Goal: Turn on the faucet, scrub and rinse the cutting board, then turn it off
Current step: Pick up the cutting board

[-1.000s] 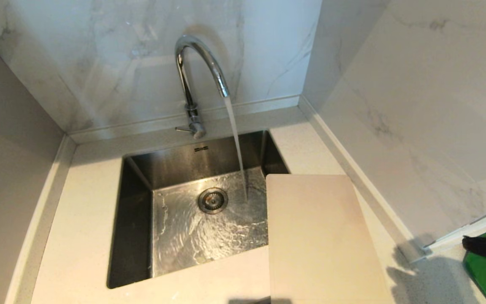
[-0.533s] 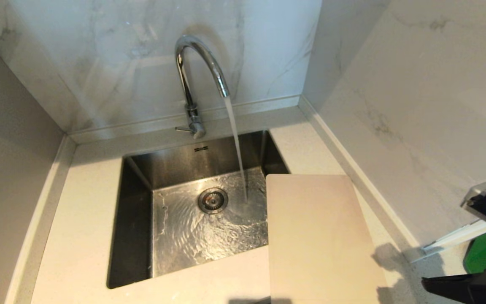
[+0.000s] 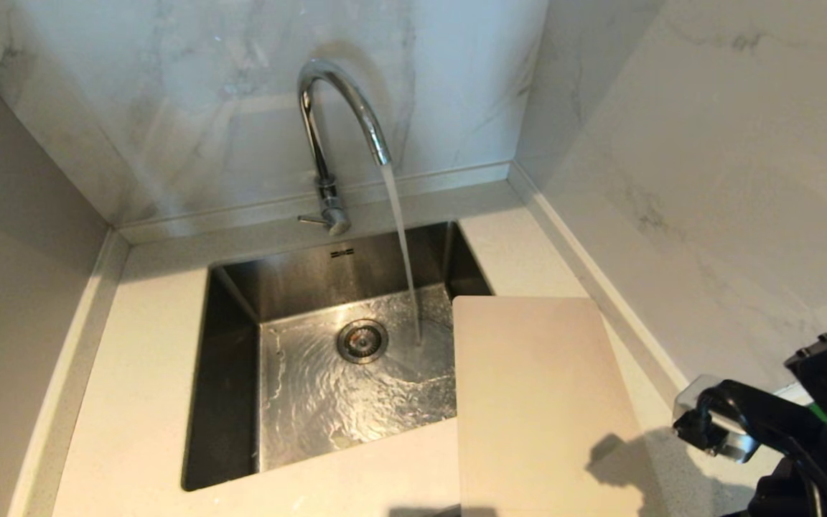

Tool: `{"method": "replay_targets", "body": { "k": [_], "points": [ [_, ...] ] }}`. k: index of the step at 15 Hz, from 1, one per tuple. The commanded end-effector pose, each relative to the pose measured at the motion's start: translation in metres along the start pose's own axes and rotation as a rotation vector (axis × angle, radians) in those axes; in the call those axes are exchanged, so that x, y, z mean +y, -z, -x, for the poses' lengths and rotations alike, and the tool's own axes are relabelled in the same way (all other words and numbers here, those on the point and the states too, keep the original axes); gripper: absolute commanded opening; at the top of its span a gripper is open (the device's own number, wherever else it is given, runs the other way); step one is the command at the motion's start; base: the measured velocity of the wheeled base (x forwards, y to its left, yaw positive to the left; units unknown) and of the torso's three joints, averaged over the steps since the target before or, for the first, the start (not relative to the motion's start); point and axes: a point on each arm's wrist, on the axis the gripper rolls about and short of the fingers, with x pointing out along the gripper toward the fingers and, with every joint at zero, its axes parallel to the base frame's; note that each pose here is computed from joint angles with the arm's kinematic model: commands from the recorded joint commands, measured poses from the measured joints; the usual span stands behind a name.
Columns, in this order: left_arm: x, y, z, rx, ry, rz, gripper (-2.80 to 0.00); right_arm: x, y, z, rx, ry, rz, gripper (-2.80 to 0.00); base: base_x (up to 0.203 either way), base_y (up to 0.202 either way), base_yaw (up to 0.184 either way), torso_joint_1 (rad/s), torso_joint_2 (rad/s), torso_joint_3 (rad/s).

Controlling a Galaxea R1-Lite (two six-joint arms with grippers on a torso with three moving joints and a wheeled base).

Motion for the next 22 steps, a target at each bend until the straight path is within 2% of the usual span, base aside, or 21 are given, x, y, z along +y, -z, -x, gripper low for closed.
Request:
{"method": "replay_targets", "body": {
  "k": [1, 4, 7, 10, 13, 15, 18, 20, 22],
  "points": [
    [0.0, 0.0, 0.0, -0.002, 0.0, 0.0, -2.8, 0.013, 0.004, -0.012, 0.067, 0.002, 0.101, -2.8, 0.0, 0.0, 0.0, 0.0, 0.0, 0.0],
    [0.0, 0.0, 0.0, -0.002, 0.0, 0.0, -2.8, 0.027, 0.008, -0.024, 0.133, 0.009, 0.204, -2.8, 0.0, 0.0, 0.0, 0.0, 0.0, 0.0],
    [0.0, 0.0, 0.0, -0.002, 0.0, 0.0, -2.8, 0.036, 0.015, -0.042, 0.22, 0.12, 0.33, -2.8, 0.0, 0.0, 0.0, 0.0, 0.0, 0.0],
    [0.0, 0.0, 0.0, -0.002, 0.0, 0.0, -2.8, 0.044, 0.024, -0.058, 0.207, 0.163, 0.445, -2.8, 0.0, 0.0, 0.0, 0.0, 0.0, 0.0],
    [0.0, 0.0, 0.0, -0.002, -0.001, 0.0, -2.8, 0.047, 0.029, -0.083, 0.11, 0.236, 0.506, -2.8, 0.0, 0.0, 0.0, 0.0, 0.0, 0.0],
    [0.0, 0.0, 0.0, -0.002, 0.0, 0.0, -2.8, 0.047, 0.038, -0.09, 0.114, 0.233, 0.563, -2.8, 0.0, 0.0, 0.0, 0.0, 0.0, 0.0],
    [0.0, 0.0, 0.0, -0.002, 0.0, 0.0, -2.8, 0.052, 0.037, -0.087, 0.08, 0.185, 0.602, -2.8, 0.0, 0.0, 0.0, 0.0, 0.0, 0.0],
    [0.0, 0.0, 0.0, -0.002, 0.0, 0.0, -2.8, 0.056, 0.039, -0.087, 0.075, 0.169, 0.646, 0.0, 0.0, 0.0, 0.0, 0.0, 0.0, 0.0],
    [0.0, 0.0, 0.0, -0.002, 0.0, 0.0, -2.8, 0.063, 0.038, -0.087, 0.065, 0.148, 0.685, 0.0, 0.0, 0.0, 0.0, 0.0, 0.0, 0.0]
  ]
}}
